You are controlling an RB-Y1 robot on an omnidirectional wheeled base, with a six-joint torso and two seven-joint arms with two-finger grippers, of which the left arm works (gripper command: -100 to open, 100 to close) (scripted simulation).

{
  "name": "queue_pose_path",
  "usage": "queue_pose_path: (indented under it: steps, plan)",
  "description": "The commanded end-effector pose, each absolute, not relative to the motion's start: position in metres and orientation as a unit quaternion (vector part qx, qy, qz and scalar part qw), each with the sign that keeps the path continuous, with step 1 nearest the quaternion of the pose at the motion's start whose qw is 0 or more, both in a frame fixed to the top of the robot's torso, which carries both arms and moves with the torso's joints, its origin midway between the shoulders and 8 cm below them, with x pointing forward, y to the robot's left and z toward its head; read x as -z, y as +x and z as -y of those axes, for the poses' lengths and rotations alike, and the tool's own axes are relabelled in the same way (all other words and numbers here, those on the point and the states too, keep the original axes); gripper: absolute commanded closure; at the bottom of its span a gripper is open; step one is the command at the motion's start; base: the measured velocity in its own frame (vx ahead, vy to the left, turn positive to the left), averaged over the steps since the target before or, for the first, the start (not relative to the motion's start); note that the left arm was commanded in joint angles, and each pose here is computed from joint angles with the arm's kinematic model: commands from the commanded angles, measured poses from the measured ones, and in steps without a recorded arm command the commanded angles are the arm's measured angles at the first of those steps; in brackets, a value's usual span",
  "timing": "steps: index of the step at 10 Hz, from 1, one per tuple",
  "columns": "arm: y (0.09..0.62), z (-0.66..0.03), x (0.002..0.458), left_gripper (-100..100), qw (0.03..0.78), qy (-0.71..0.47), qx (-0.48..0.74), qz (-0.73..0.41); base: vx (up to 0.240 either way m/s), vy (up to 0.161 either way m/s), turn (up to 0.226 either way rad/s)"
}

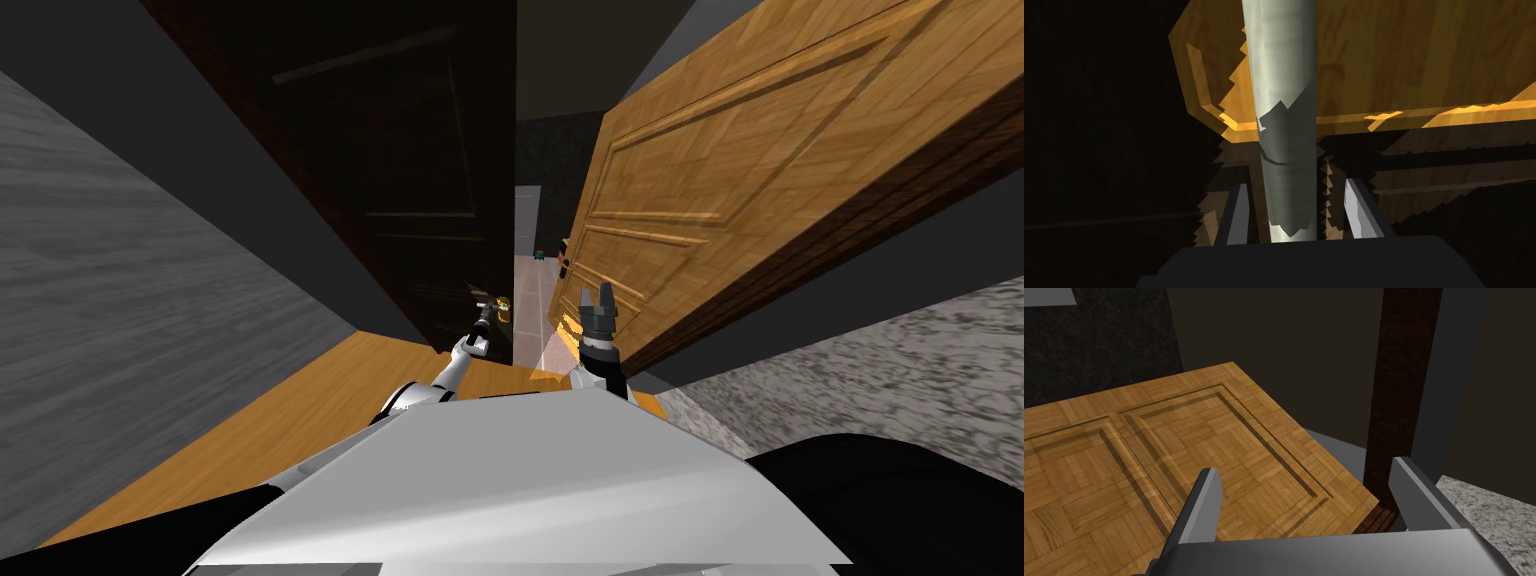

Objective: Push the door open

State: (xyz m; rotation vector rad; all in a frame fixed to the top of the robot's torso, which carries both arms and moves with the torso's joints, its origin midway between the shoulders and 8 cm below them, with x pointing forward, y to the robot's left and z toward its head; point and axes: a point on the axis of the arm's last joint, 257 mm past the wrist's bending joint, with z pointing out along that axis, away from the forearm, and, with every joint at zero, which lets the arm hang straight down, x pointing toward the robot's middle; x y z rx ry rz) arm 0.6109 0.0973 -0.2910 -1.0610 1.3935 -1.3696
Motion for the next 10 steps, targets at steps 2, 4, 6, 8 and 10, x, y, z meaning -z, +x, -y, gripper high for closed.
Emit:
queue_pose_path:
  steps: [2, 4, 6, 8, 10]
  plan:
    - [0.611, -0.098, 0.291, 100, 0.443, -0.428, 0.552, -0.562, -0.014, 0.012, -0.015]
    - [0.611, -0.098, 0.291, 100, 0.443, -0.428, 0.552, -0.562, 0.0, 0.0, 0.0]
    - [0.615, -0.112, 0.289, 100, 0.452, -0.43, 0.547, -0.558, 0.043, -0.029, 0.001]
    - [0.616, -0.122, 0.289, 100, 0.457, -0.433, 0.542, -0.556, 0.129, -0.116, 0.055]
    - [0.619, -0.139, 0.289, 100, 0.465, -0.439, 0.535, -0.552, 0.145, -0.099, 0.042]
